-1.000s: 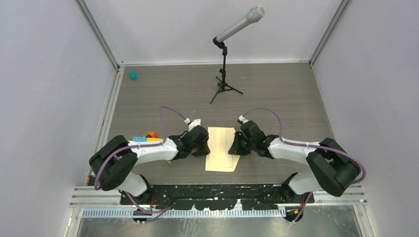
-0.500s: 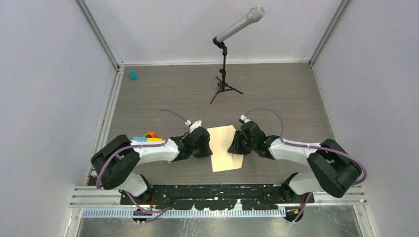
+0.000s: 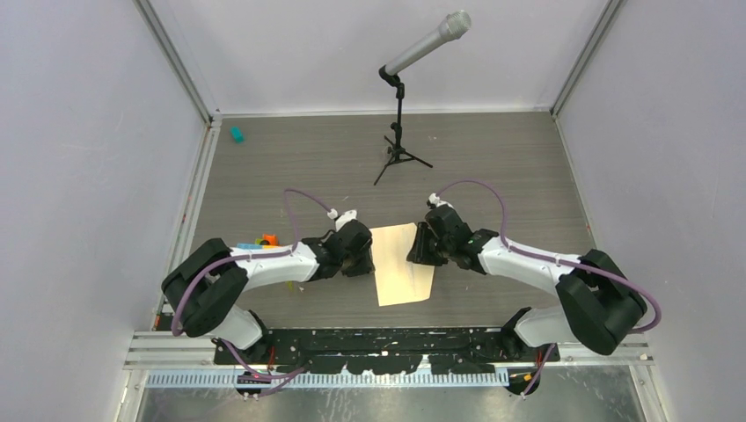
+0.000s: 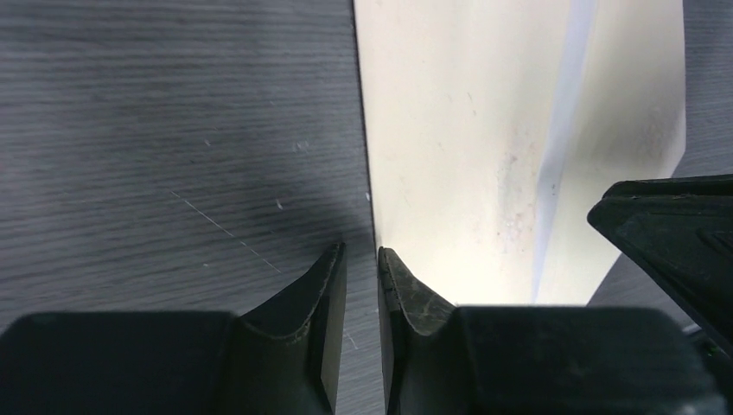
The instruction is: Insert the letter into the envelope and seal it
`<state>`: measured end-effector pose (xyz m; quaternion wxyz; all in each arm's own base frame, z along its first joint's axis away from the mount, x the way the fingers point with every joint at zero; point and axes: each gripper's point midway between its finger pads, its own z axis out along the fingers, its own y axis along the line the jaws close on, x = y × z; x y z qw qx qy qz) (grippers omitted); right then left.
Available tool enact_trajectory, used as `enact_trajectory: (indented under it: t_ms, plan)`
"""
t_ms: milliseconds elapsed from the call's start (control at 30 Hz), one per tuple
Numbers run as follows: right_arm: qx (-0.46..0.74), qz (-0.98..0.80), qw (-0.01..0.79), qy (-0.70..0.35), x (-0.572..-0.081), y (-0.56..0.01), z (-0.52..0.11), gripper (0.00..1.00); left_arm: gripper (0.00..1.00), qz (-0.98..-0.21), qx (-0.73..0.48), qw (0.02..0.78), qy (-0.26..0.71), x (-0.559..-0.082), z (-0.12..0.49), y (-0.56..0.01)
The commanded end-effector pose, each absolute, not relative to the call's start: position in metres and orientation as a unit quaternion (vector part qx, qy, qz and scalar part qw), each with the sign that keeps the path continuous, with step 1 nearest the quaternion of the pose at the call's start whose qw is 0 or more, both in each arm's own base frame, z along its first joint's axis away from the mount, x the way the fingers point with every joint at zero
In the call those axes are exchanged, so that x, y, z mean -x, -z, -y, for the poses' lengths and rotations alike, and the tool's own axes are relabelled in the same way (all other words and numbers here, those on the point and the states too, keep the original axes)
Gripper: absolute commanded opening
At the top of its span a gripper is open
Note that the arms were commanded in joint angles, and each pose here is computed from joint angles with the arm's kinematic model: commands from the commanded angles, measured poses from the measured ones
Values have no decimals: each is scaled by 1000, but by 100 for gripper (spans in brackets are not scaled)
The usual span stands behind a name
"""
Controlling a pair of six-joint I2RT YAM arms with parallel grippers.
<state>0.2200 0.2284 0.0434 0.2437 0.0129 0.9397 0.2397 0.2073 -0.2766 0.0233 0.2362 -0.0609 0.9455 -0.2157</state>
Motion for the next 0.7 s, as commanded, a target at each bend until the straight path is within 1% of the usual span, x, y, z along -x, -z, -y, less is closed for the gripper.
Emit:
enact_trajectory:
  t_ms: [0,33,200,400,533,667]
  plan:
    - [-23,-941,257,-220,-239,-47,-229,33,23,-949,50,253,183,-223,263,-26]
    - [-29,-941,266,-209,-244,-47,-226,32,24,-948,49,254,183,-226,263,-27]
    - [-35,-944,261,-199,-250,-39,-227,32,25,-947,35,248,200,-232,273,-28]
    - [-38,-946,250,-203,-250,-31,-231,32,24,-947,36,234,216,-232,286,-22]
    - [-42,-946,247,-206,-250,-25,-233,27,22,-948,40,228,217,-232,288,-17]
    - [-40,-945,234,-224,-247,-24,-240,19,21,-949,42,223,218,-230,288,-13]
